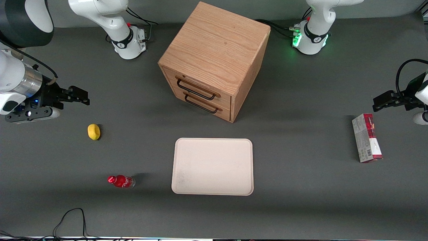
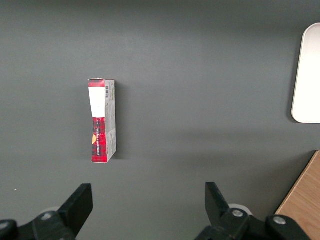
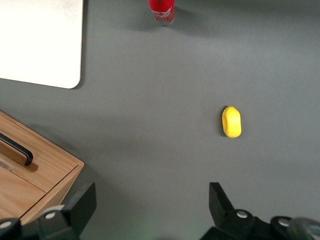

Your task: Place coke bottle on tray

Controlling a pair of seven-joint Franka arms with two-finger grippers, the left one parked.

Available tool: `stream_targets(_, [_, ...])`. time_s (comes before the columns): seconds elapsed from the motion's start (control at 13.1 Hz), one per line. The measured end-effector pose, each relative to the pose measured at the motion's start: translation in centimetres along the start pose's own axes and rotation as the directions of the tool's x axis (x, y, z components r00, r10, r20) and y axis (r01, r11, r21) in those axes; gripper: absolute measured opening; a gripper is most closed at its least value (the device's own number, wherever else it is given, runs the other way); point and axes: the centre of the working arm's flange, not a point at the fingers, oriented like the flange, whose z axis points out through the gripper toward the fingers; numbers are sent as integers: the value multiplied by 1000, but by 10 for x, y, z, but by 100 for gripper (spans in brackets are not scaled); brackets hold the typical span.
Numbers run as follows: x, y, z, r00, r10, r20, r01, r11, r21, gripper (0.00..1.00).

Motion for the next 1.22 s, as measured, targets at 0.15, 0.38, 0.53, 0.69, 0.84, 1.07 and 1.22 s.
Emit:
stream_targets(0.15, [0,0,0,1000,1,1,-1,1000,0,100])
stream_targets(0.38, [1,0,0,1000,-1,2,1,1000,0,100])
stream_targets(0.53, [1,-1,0,1000,-1,1,1,1000,0,100])
stream_targets(0.69, [2,-2,0,1000,-3,1,3,1000,0,100])
stream_targets(0.84, [2,-4,1,1000,-7,2,7,1000,-1,100])
stream_targets(1.07, [2,-4,1,1000,-8,3,8,1000,-1,100])
stream_targets(1.22, [2,-4,1,1000,-7,3,7,1000,-1,100])
